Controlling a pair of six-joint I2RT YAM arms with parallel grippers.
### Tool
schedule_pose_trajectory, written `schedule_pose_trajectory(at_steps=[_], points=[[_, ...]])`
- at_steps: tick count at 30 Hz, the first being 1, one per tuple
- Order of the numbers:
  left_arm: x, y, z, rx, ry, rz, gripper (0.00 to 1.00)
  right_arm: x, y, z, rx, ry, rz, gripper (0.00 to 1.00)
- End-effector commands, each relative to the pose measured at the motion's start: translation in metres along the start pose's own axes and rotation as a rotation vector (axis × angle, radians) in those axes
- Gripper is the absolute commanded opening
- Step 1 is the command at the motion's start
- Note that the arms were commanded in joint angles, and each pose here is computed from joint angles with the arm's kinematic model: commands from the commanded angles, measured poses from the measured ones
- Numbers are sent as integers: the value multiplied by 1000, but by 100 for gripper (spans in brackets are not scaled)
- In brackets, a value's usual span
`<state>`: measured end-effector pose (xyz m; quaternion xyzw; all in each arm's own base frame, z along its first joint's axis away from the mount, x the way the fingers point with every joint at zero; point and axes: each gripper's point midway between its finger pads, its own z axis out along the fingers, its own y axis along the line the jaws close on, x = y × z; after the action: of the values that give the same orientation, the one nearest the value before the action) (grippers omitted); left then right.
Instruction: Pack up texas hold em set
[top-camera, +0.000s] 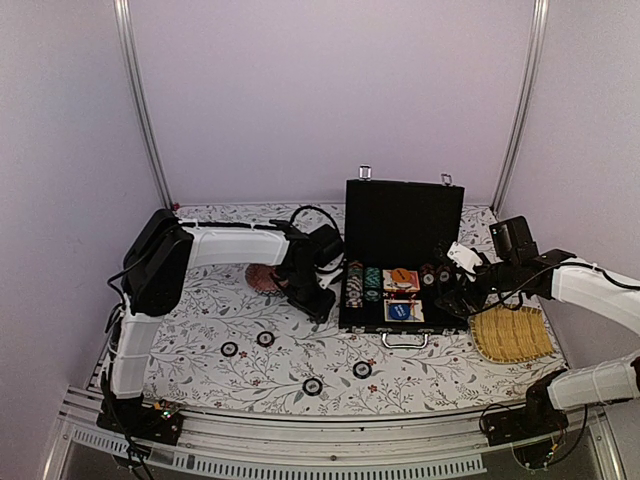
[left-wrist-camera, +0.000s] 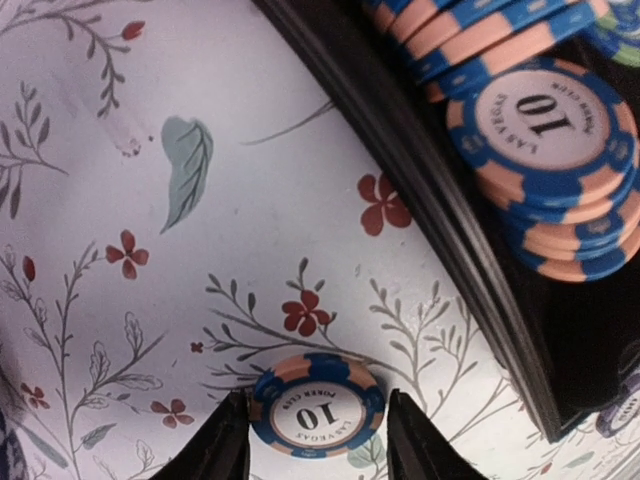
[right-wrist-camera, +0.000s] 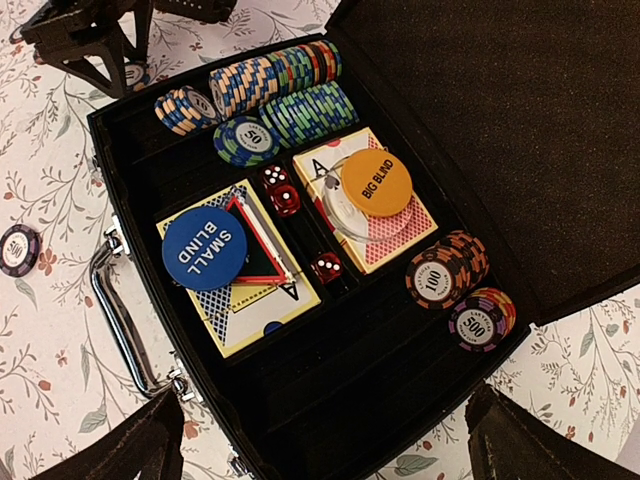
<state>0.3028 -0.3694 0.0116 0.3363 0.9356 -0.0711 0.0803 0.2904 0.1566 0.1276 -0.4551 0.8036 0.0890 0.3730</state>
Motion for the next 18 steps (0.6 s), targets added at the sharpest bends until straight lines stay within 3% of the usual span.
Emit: schedule_pose_trajectory(at_steps=[1,14,18], points=[[27,-2,9,-7,115,15,49,0,-3,0,12,-11,-3,99],[26,-5,20,12,102,18,42,0,-2,3,4,-7,-5,100],[19,-6,12,8,67,15,33,1,-3,3,7,-4,-5,100]])
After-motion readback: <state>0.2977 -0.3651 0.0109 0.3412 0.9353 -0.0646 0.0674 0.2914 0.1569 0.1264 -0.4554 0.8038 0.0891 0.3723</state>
